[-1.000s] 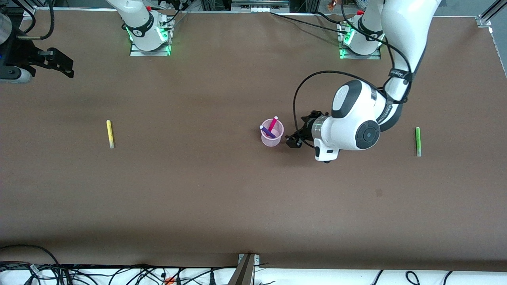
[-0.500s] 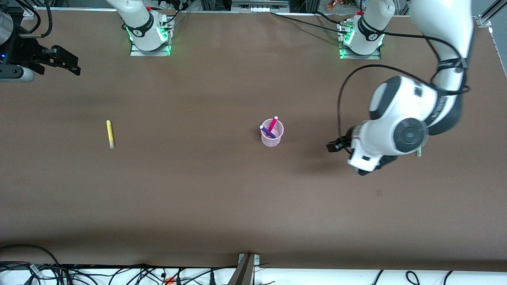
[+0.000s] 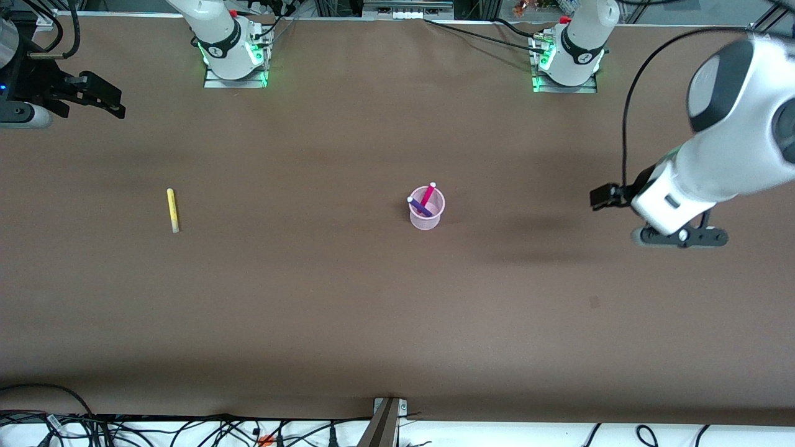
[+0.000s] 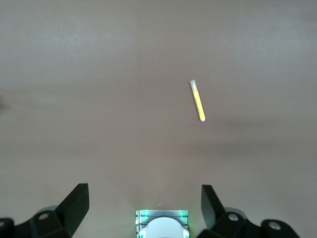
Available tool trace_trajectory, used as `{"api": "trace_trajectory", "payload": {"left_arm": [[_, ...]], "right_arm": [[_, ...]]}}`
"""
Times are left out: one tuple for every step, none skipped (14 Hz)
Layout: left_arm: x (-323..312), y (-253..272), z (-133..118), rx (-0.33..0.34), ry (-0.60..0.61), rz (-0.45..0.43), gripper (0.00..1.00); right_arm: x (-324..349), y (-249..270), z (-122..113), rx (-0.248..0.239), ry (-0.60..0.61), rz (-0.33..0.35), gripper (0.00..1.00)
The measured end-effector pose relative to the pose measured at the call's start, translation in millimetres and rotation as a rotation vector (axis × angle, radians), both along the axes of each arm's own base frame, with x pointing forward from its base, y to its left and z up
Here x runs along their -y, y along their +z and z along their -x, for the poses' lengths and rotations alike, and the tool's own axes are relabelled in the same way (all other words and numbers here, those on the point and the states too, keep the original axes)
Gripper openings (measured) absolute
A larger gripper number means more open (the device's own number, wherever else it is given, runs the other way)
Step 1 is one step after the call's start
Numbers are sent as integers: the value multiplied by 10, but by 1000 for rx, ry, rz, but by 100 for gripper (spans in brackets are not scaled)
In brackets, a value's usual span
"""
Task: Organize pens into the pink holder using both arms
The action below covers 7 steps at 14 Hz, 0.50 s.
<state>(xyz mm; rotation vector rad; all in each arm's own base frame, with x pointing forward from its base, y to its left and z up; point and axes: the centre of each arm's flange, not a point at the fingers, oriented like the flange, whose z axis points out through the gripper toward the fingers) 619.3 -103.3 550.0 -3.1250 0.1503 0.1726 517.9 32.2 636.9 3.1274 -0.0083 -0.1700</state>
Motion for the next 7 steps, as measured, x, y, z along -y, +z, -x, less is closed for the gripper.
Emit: {"api": "trace_trajectory", "payload": {"left_arm": [[-42,202,97,29,-34,-2,100],[-92,372,205,55,-44,-6,100],[-152,522,331,79,-44,-11,100],[-226,614,461,94,-35,-18,100],[-334,641,578,98,-18,-25,100],[-476,611,658,89,8,-24,100],[-649,549,705,77,41,-10,100]], "right_arm": [[-5,-1,-4,2,1,0,100],[-14,-6,-8,2,3,0,100],[-29,-14,-14,1,6,0,100],[-42,-22,-18,0,8,1,100],[-50,-27,-22,0,10,1,100],[-53,-31,-26,-1,10,2,100],[-55,-35,-31,0,11,2,100]]}}
